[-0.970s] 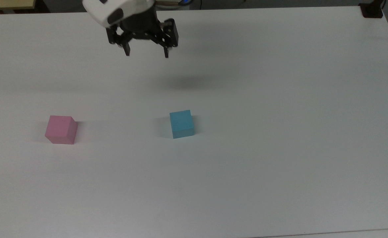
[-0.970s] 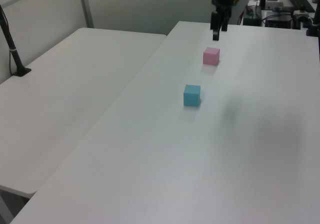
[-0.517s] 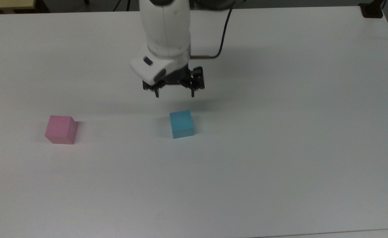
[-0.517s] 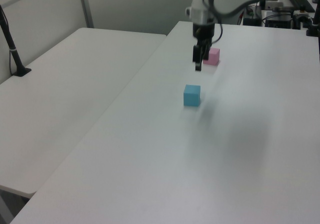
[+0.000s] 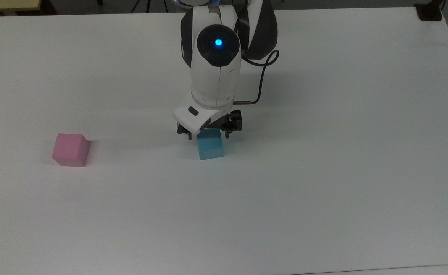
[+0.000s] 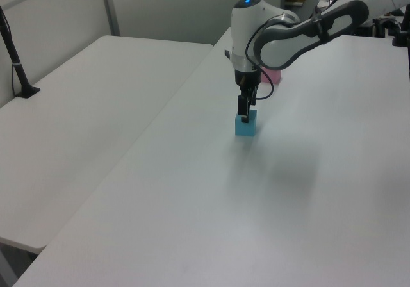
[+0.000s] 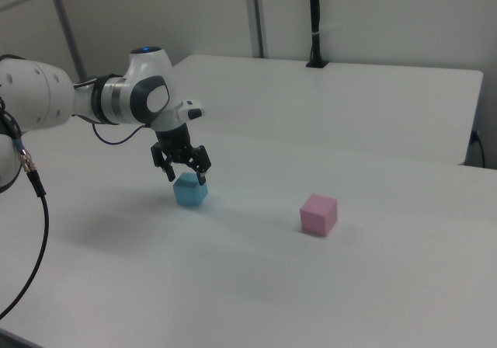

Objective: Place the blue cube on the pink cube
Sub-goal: 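Close the gripper on the light-blue cube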

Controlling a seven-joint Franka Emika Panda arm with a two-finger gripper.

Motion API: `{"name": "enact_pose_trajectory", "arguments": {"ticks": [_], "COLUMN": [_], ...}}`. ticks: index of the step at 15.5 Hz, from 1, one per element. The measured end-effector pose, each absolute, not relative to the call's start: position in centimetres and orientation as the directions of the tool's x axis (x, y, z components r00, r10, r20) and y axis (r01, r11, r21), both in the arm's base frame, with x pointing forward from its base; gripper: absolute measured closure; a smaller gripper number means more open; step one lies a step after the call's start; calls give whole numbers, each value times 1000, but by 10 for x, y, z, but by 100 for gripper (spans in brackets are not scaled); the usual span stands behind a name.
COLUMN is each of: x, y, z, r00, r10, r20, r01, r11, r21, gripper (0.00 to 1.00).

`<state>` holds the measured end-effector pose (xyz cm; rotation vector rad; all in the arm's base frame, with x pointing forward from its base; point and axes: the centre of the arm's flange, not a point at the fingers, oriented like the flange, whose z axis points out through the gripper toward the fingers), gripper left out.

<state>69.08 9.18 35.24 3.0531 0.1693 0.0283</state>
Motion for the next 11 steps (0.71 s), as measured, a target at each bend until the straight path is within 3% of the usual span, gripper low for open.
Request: {"name": "enact_pose_trajectory", "arguments": {"ticks": [3, 6, 7, 9, 11], "x": [693, 697, 697, 699, 703], "y": [93, 101, 102, 100, 87], "z": [341, 330, 328, 331, 343], "r00": [993, 991, 991, 991, 992], "r10": [114, 128, 130, 127, 108], "r20": [16, 40, 39, 46, 62], "r01": [112, 124, 126, 122, 102], "r11": [-990, -988, -988, -988, -990], "r21": [87, 88, 88, 89, 94], "gripper": [0, 7, 13, 36, 38]}}
